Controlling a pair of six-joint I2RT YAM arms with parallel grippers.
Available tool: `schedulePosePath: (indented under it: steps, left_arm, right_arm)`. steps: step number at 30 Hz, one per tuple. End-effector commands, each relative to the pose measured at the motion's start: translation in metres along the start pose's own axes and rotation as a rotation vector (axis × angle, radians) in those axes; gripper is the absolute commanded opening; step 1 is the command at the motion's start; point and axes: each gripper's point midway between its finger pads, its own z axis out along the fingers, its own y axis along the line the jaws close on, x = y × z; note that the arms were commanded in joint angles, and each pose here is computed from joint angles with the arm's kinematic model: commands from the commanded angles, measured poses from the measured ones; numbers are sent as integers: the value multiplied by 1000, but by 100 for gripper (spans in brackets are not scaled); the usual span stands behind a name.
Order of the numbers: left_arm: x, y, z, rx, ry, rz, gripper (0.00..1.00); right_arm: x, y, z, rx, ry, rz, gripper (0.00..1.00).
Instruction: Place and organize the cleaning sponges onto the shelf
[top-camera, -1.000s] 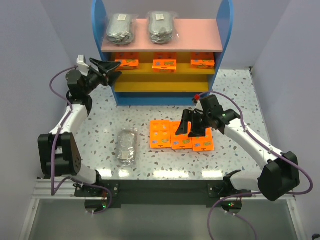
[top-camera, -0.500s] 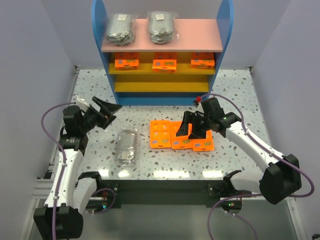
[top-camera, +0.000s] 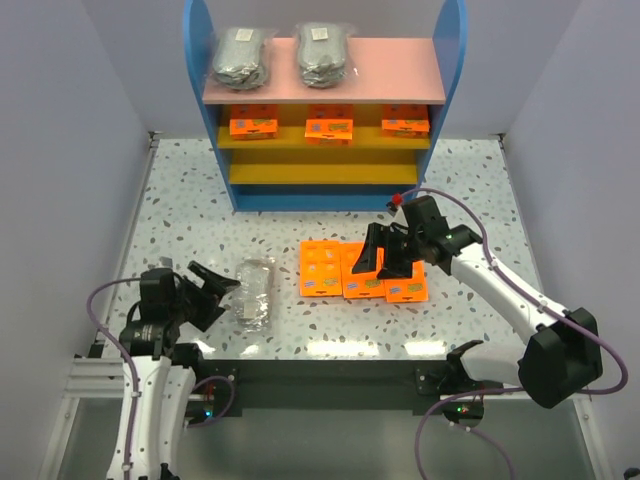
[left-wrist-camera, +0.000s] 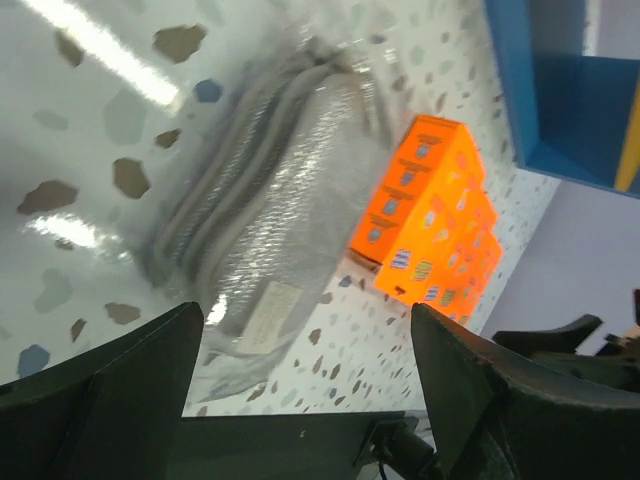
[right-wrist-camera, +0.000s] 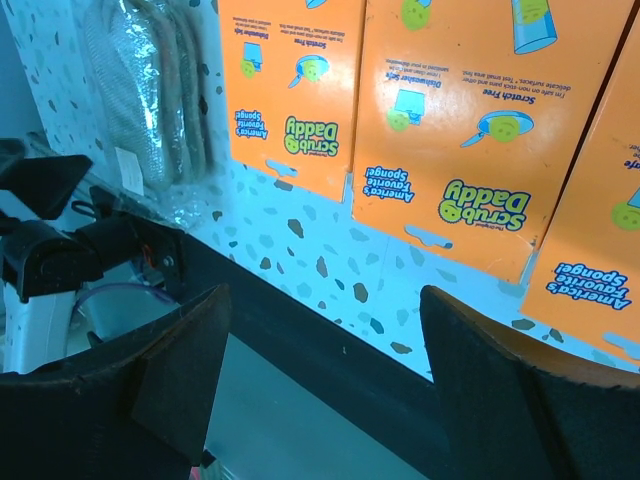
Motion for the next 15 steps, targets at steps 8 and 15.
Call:
schedulePosePath:
  steps: [8, 15]
  left_arm:
    - [39, 48, 46, -56, 175, -47, 83]
    - [46, 26, 62, 35, 228, -20, 79]
  right_arm:
    - [6, 8, 0, -57, 22, -9, 80]
    - [19, 15, 6, -92, 66, -7, 80]
